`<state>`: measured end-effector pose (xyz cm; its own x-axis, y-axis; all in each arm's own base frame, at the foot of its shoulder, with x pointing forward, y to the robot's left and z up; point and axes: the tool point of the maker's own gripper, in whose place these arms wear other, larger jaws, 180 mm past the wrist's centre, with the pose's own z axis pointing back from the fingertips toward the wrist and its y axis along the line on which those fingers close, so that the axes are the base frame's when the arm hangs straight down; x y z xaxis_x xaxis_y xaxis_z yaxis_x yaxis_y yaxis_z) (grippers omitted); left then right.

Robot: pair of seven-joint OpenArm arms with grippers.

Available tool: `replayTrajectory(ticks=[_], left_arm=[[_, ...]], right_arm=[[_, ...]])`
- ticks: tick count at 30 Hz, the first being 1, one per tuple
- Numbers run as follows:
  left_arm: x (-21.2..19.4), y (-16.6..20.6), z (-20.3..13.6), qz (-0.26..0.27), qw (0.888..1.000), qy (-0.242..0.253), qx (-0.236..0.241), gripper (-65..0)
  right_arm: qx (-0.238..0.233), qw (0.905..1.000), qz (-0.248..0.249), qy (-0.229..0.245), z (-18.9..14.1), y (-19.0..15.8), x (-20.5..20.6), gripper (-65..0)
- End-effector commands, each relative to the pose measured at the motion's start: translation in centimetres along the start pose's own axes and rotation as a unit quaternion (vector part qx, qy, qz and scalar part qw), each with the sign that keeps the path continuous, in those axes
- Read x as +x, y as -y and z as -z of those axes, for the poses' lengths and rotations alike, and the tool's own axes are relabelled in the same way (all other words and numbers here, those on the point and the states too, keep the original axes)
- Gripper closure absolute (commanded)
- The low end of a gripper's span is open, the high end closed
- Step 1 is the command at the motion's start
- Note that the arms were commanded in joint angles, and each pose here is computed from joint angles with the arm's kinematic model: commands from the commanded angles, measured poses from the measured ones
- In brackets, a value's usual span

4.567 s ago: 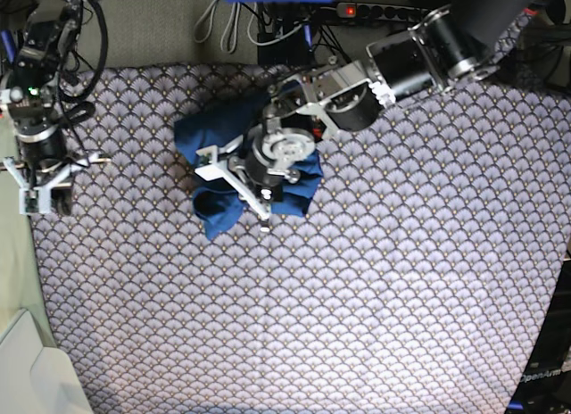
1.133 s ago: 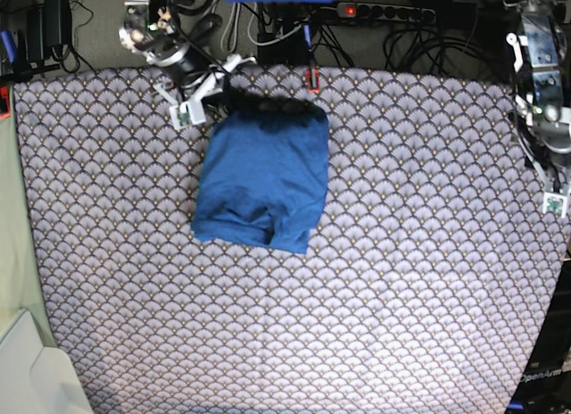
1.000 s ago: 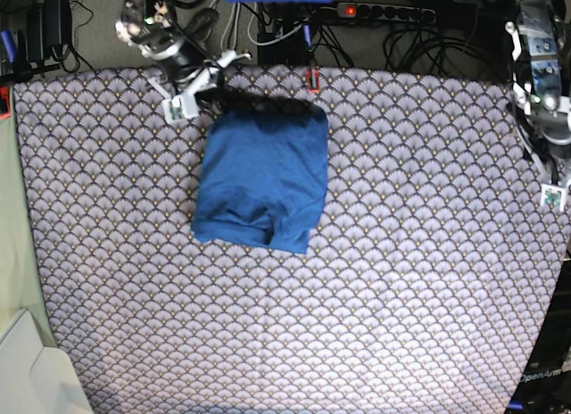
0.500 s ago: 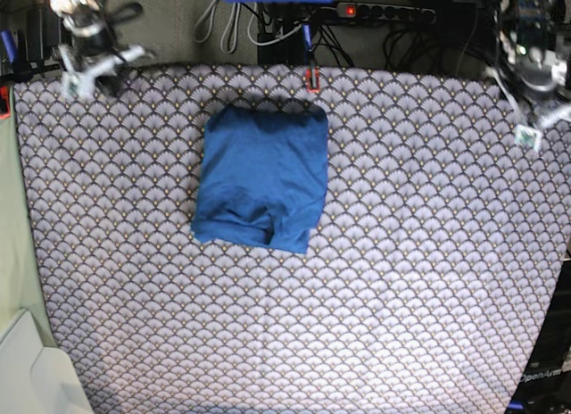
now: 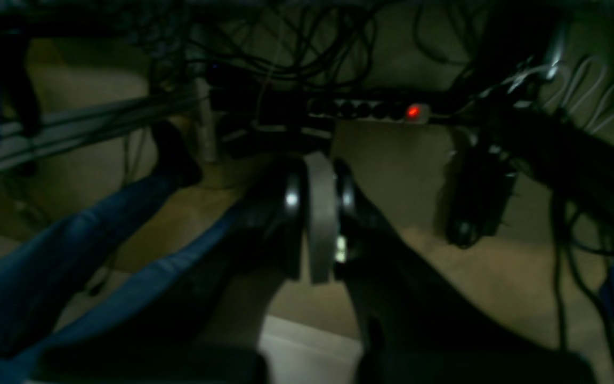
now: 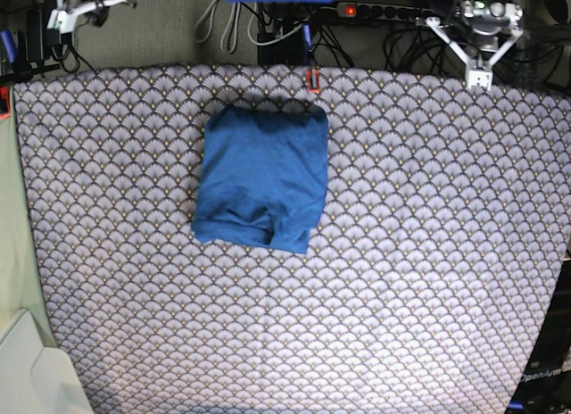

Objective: Fold the T-shirt properly

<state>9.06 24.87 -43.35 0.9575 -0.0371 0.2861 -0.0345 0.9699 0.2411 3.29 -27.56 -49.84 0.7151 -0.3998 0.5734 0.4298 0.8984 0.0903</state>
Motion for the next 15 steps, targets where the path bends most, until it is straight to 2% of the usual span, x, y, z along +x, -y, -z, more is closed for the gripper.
replayTrajectory(ticks=[1, 7, 11, 15], left_arm=[[-0.6, 0.4, 0.3, -0.008, 1.0, 0.0, -0.003, -0.4], [-7.2, 5.0, 5.2, -0.022, 0.997, -0.047, -0.057, -0.4], [-11.7, 8.5, 8.3, -0.04, 0.993, -0.058, -0.092, -0.4], [-13.8, 10.6, 11.1, -0.067, 0.991, -0.037, -0.109, -0.4]], right_arm=[[-0.005, 1.0, 0.002, 0.0, 0.2, 1.0, -0.1, 0.0], [0.003, 0.9952, 0.056, -0.08, 3.3, 2.0, -5.5, 0.0], [0.042, 0.9922, 0.079, -0.086, 4.8, 0.1, -7.3, 0.0], [0.066, 0.9898, 0.093, -0.085, 4.9, -2.2, -10.5, 0.0]])
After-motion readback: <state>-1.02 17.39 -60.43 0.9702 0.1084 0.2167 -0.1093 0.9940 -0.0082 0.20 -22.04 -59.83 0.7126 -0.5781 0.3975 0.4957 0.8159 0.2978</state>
